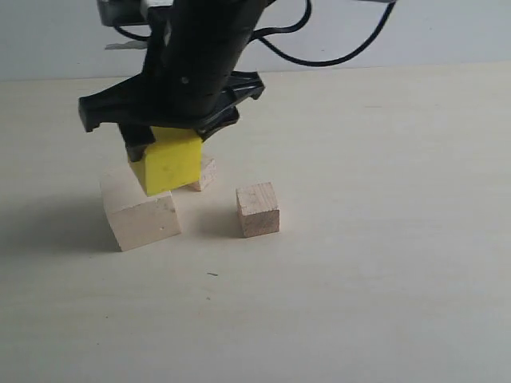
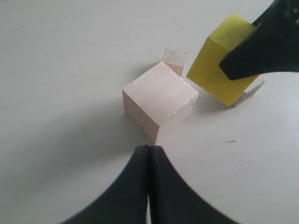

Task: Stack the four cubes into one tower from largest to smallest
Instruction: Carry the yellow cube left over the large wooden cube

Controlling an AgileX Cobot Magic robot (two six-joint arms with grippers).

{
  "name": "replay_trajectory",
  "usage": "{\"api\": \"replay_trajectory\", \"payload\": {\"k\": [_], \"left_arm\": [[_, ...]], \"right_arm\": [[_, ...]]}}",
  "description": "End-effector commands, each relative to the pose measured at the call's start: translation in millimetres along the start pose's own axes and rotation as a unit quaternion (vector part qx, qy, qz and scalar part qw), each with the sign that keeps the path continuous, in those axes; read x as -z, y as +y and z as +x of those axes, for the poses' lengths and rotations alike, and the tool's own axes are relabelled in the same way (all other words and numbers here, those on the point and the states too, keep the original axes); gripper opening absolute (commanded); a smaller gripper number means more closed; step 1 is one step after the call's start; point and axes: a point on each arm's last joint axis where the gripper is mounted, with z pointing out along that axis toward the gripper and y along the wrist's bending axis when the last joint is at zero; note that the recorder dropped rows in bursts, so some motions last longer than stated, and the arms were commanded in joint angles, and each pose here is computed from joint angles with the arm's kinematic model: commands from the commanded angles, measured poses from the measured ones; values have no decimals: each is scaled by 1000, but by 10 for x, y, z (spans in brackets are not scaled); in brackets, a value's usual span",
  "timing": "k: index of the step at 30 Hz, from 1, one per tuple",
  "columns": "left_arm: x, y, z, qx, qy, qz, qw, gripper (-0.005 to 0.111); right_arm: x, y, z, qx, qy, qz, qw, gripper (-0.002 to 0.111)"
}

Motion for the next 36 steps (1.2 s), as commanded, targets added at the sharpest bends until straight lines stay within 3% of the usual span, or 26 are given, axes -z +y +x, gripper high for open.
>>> {"api": "replay_trajectory", "payload": {"k": [1, 9, 36], "left_arm": [[-5, -12, -8, 5, -6, 5, 1000, 0], [-5, -20, -11, 10, -7, 9, 1000, 0], [-5, -39, -5, 20, -4, 19, 1000, 0]], "right_arm": [[-122, 161, -84, -26, -14, 17, 999, 0], [-330, 213, -231, -67, -15, 28, 997, 0], [-552, 347, -234, -31, -55, 53, 997, 0]]}}
